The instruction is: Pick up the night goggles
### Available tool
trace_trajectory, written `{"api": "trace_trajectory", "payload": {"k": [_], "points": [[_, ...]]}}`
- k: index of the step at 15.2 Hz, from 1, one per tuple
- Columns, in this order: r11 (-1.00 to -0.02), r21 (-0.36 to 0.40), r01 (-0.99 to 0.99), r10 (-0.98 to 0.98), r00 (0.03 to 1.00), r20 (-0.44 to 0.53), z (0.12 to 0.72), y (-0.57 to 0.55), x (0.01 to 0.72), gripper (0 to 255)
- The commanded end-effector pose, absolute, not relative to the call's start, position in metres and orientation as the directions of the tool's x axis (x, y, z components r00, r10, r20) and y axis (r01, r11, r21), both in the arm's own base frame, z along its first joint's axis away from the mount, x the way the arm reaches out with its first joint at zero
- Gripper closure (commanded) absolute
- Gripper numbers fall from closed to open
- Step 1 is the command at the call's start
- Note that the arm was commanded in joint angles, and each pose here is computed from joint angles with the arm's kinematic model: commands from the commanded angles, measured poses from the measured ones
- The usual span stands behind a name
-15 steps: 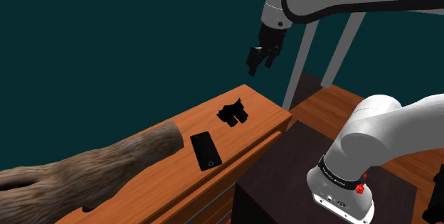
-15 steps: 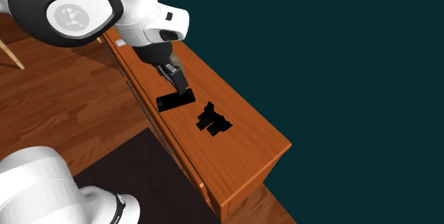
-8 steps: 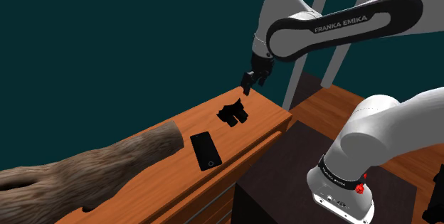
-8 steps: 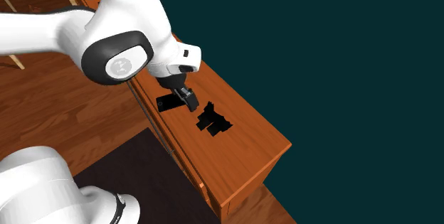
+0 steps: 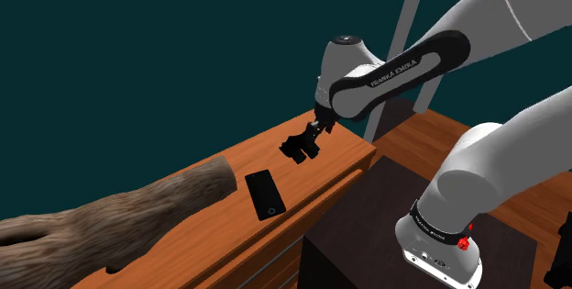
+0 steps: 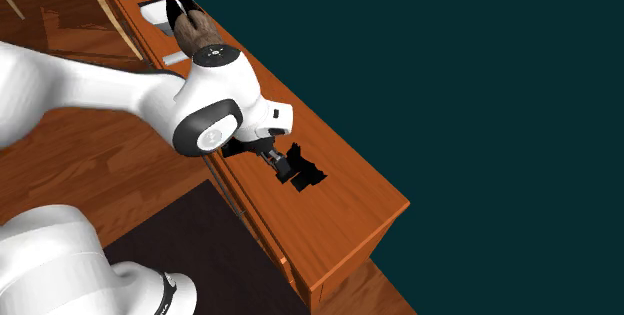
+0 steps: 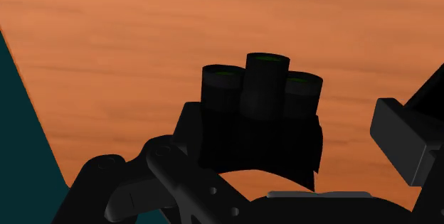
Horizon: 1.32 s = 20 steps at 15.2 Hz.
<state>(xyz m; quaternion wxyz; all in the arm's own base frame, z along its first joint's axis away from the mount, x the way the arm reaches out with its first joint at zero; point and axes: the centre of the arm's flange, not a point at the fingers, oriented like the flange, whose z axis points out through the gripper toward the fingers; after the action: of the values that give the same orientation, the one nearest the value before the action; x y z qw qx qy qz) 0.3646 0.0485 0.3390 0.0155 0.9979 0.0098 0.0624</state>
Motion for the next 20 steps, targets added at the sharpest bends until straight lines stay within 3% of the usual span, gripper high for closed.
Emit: {"api": "trace_trajectory", "payload": {"k": [1, 4, 14, 15, 20], "points": [[-0.999, 0.038, 0.023, 0.027, 0.992, 0.125, 0.312, 0.048, 0.371, 0], [-0.998, 0.049, 0.028, 0.034, 0.992, 0.121, 0.273, 0.047, 0.378, 0], [-0.998, 0.050, 0.029, 0.034, 0.992, 0.121, 0.233, 0.047, 0.378, 0], [-0.998, 0.050, 0.029, 0.034, 0.992, 0.121, 0.232, 0.046, 0.378, 255], [-0.998, 0.050, 0.029, 0.034, 0.992, 0.121, 0.232, 0.046, 0.379, 255]]}}
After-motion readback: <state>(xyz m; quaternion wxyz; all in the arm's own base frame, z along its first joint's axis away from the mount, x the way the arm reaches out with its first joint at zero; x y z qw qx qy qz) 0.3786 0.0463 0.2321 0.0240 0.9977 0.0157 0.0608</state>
